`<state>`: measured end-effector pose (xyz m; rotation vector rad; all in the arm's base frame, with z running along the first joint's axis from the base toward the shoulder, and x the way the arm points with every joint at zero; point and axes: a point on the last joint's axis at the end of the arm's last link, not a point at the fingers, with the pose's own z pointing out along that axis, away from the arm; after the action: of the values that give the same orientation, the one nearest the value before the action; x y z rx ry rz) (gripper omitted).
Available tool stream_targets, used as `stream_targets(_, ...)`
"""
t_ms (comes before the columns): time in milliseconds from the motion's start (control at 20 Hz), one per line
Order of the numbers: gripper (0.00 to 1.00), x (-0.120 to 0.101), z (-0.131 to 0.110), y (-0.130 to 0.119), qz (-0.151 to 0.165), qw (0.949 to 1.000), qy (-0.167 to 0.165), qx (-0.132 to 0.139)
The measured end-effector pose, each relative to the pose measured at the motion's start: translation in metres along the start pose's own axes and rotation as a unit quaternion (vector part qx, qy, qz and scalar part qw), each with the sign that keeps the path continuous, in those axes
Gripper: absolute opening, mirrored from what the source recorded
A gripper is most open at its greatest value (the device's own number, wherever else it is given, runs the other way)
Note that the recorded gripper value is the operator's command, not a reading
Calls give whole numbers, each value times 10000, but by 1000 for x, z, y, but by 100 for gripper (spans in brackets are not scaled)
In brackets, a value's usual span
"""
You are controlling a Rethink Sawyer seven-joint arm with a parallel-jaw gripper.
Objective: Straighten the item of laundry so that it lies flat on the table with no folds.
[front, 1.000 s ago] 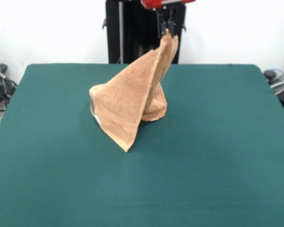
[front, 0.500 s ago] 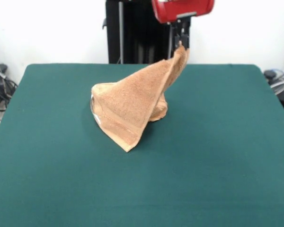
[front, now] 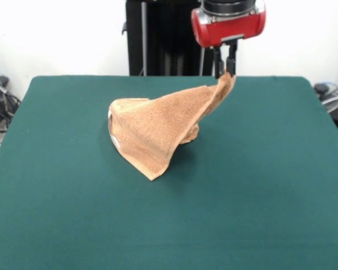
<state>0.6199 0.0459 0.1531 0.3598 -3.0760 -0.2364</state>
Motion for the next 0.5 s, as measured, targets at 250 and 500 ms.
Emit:
stream_targets(250,0,1,7,1,16,10000,56,-54)
stream_targets(500,0,1,7,2,5,10000,50,-48)
